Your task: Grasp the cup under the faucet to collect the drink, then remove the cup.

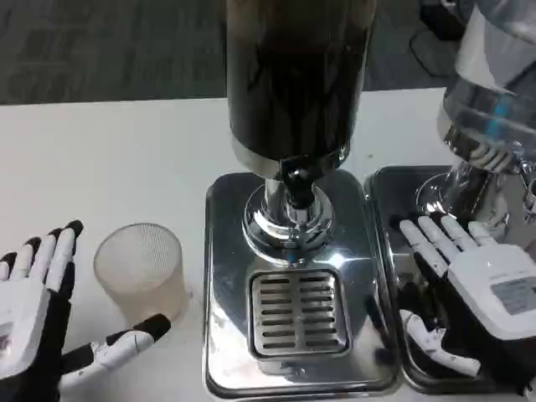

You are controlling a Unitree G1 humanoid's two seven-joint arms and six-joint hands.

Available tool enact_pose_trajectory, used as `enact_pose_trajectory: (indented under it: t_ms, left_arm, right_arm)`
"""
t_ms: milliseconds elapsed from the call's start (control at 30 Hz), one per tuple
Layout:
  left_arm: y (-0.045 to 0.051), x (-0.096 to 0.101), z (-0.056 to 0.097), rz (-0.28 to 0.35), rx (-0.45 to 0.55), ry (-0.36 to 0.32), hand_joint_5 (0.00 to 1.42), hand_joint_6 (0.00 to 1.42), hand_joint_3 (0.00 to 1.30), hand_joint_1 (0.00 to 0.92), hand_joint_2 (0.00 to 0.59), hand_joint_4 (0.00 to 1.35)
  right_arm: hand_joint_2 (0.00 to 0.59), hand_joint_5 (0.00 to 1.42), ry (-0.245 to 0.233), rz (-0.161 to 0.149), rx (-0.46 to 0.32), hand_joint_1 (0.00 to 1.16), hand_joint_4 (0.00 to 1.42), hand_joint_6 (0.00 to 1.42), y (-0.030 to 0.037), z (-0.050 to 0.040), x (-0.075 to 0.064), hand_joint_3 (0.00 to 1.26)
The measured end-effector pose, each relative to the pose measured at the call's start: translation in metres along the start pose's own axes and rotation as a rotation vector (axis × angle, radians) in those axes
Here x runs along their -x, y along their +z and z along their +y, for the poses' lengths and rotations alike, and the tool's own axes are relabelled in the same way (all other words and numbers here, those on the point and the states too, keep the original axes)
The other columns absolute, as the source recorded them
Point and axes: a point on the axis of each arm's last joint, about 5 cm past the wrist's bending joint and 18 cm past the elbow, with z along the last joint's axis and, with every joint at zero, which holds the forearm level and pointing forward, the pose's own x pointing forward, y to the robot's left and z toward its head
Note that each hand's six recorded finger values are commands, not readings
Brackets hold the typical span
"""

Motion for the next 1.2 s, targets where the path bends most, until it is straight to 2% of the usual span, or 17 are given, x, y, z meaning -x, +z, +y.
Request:
enact_pose_trajectory:
  t_ms: [333, 533, 667, 800, 900, 967, 1100, 1200]
  left_arm:
    - [0.0004, 0.003, 0.0, 0.007, 0.002, -0.002, 0.0, 0.0, 0.0, 0.0, 0.0, 0.0]
    - [0.001, 0.003, 0.001, 0.005, 0.004, 0.0, 0.0, 0.0, 0.0, 0.0, 0.0, 0.0]
    - [0.0019, 0.003, 0.002, 0.005, 0.018, 0.018, 0.0, 0.0, 0.0, 0.0, 0.001, 0.0]
    - [0.0014, -0.001, 0.009, 0.016, 0.073, 0.085, 0.0, 0.0, 0.0, 0.0, 0.0, 0.0]
    - [-0.0004, -0.011, 0.018, 0.028, 0.167, 0.046, 0.0, 0.0, 0.0, 0.0, 0.0, 0.0]
    - [-0.0023, -0.015, 0.022, 0.027, 0.199, 0.05, 0.0, 0.0, 0.0, 0.0, 0.0, 0.0]
    - [-0.0068, -0.022, 0.03, 0.003, 0.231, 0.139, 0.12, 0.12, 0.08, 0.0, 0.002, 0.08]
    - [-0.0103, -0.03, 0.035, -0.022, 0.259, 0.16, 0.01, 0.02, 0.0, 0.0, 0.0, 0.0]
  right_arm:
    - [0.499, 0.0, 0.027, 0.01, -0.015, 0.06, 0.0, 0.0, 0.0016, 0.005, 0.009, 0.0]
    - [0.5, 0.0, 0.014, 0.007, -0.024, 0.05, 0.0, 0.0, 0.0041, 0.0039, 0.008, 0.0]
    - [0.514, 0.0, 0.009, 0.02, -0.035, 0.05, 0.0, 0.0, 0.0055, 0.0046, 0.008, 0.0]
    - [0.505, 0.0, 0.007, 0.038, -0.031, 0.07, 0.0, 0.0, 0.0077, 0.0039, 0.006, 0.0]
    - [0.504, 0.0, -0.003, 0.06, -0.034, 0.08, 0.0, 0.0, 0.0107, 0.0044, 0.005, 0.0]
    - [0.517, 0.0, -0.001, 0.069, -0.046, 0.09, 0.0, 0.0, 0.0137, 0.0065, 0.005, 0.0]
    - [0.52, 0.0, 0.0, 0.085, -0.053, 0.09, 0.0, 0.0, 0.0183, 0.0092, 0.005, 0.0]
    - [0.521, 0.0, -0.006, 0.086, -0.061, 0.1, 0.0, 0.0, 0.0226, 0.0094, 0.004, 0.0]
